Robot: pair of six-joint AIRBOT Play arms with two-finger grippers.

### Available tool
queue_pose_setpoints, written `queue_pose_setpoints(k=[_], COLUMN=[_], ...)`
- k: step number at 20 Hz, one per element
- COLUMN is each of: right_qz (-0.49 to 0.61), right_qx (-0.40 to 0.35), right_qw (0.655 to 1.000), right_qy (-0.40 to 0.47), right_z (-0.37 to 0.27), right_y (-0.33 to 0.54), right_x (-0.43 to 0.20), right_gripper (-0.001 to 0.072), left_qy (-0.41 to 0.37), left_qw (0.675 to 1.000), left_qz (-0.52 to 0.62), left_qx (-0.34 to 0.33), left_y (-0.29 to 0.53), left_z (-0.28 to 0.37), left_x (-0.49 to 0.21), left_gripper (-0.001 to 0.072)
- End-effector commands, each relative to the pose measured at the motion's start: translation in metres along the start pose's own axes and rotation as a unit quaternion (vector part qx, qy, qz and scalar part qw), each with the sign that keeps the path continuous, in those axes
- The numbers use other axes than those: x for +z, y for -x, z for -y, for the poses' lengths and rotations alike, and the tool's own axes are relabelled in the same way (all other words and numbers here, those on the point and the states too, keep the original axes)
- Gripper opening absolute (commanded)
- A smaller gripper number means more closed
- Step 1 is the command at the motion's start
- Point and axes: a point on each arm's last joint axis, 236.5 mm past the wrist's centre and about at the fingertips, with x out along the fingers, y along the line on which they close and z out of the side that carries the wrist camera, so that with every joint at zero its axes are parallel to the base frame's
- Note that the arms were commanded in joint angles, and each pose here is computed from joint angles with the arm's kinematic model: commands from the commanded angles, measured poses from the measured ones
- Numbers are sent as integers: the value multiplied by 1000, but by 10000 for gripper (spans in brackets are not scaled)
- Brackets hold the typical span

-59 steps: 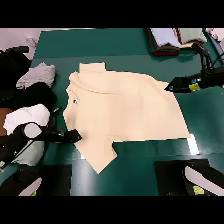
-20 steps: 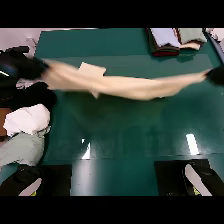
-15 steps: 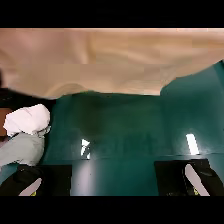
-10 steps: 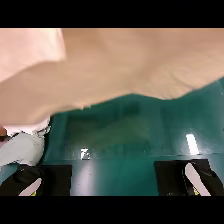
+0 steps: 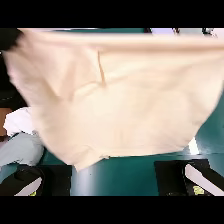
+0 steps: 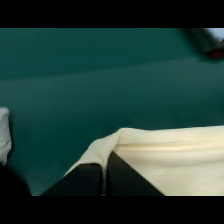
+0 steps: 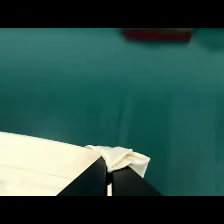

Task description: Fold the shirts.

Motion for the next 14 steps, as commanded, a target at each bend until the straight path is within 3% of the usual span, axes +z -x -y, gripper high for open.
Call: queue_pose_setpoints(k=[1, 5, 8, 14], right_qz=[-169, -248, -252, -260], right_qx=[-10, -3, 1, 9], right_qw=[986, 968, 968, 965], right_qy=[-4, -26, -22, -7], right_z=[21, 40, 43, 34], right_y=[-111, -218, -272, -277], right_x=[-64, -104, -97, -87], right_gripper=[13, 13, 13, 13], left_qy=[51, 53, 51, 38], left_qw=[991, 984, 983, 967], left_qz=[-114, -171, -176, -249], left_qx=[40, 23, 16, 23], left_y=[-113, -210, -260, -255], left_z=[-44, -63, -66, -97], left_x=[-87, -140, -151, -172], left_gripper=[24, 24, 24, 24])
